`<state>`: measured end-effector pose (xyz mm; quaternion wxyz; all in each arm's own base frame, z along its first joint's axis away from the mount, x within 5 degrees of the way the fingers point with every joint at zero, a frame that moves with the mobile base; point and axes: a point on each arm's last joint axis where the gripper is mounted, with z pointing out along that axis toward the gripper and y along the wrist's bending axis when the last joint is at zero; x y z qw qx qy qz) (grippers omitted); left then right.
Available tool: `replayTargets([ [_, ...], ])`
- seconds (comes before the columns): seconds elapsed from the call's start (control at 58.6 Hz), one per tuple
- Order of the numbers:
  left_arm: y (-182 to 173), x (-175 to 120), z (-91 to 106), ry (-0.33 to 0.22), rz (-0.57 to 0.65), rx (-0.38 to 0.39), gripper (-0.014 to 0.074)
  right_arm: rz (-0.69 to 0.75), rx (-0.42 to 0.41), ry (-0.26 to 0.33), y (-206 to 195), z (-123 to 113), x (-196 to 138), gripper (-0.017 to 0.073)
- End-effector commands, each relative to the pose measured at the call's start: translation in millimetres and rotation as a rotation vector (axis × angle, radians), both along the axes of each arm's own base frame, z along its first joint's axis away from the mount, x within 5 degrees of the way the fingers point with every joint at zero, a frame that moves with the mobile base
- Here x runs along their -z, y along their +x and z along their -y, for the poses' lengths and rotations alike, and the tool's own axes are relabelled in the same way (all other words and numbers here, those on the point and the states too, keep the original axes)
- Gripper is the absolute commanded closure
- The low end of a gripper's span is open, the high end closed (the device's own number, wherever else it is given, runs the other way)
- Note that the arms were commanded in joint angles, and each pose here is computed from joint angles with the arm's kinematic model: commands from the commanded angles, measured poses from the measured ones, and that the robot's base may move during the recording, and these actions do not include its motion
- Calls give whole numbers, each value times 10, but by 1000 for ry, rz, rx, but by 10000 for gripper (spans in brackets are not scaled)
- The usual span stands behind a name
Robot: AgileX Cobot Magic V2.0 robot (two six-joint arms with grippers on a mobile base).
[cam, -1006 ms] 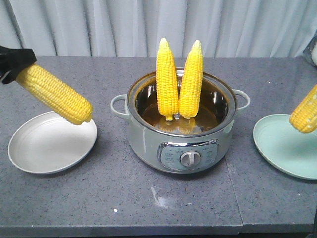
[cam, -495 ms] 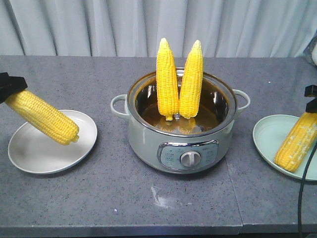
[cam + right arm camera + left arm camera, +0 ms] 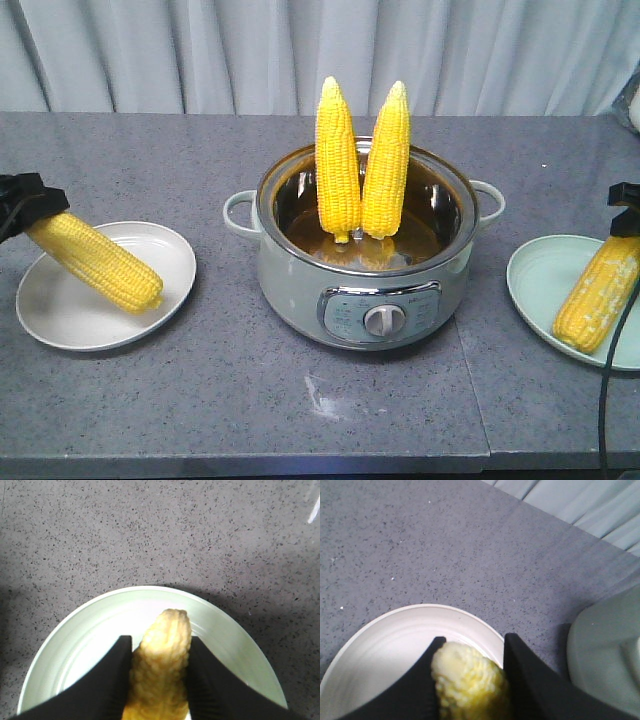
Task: Distribute corn equally
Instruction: 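Lower left cob onto white plate, right cob onto green plate, release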
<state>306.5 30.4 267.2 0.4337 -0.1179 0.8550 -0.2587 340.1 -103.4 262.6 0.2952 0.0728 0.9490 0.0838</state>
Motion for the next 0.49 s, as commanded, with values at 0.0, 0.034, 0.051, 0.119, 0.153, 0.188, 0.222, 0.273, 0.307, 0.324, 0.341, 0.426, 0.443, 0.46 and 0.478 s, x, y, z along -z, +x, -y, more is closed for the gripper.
replayTargets([
  [0.0, 27, -76, -6, 4, 23, 4, 595, 94, 7, -49, 6, 27, -232, 197],
  [0.034, 36, -57, -7, 2, 16, 5, 593, 99, 9, -52, 10, 31, -234, 158],
  [0.051, 40, -48, -7, 1, 13, 6, 591, 101, 10, -53, 11, 32, -235, 142],
  [0.119, 45, -35, -6, 2, 10, 12, 584, 111, 17, -59, 19, 40, -241, 72],
  [0.153, 45, -35, -6, 7, 13, 15, 577, 115, 20, -61, 22, 43, -244, 43],
  [0.188, 45, -35, -6, 17, 17, 21, 568, 116, 21, -62, 23, 44, -244, 20],
  [0.222, 45, -35, -6, 30, 23, 29, 551, 120, 25, -63, 25, 47, -247, 2],
  [0.273, 44, -35, -4, 39, 27, 37, 524, 125, 29, -65, 30, 51, -250, -12],
  [0.307, 43, -35, -2, 38, 26, 39, 499, 131, 34, -68, 33, 56, -253, -11],
  [0.324, 43, -35, -2, 38, 26, 39, 482, 134, 36, -69, 35, 58, -255, -11],
  [0.341, 43, -35, -2, 38, 26, 39, 470, 134, 37, -70, 36, 58, -256, -11],
  [0.426, 44, -35, -3, 38, 27, 38, 370, 153, 46, -80, 42, 68, -277, -7],
  [0.443, 44, -35, -3, 39, 27, 38, 344, 155, 47, -82, 43, 70, -278, -6],
  [0.46, 45, -35, -5, 40, 27, 36, 325, 157, 49, -83, 43, 75, -279, -4],
  [0.478, 45, -35, -7, 40, 27, 33, 297, 163, 51, -86, 40, 74, -294, -3],
])
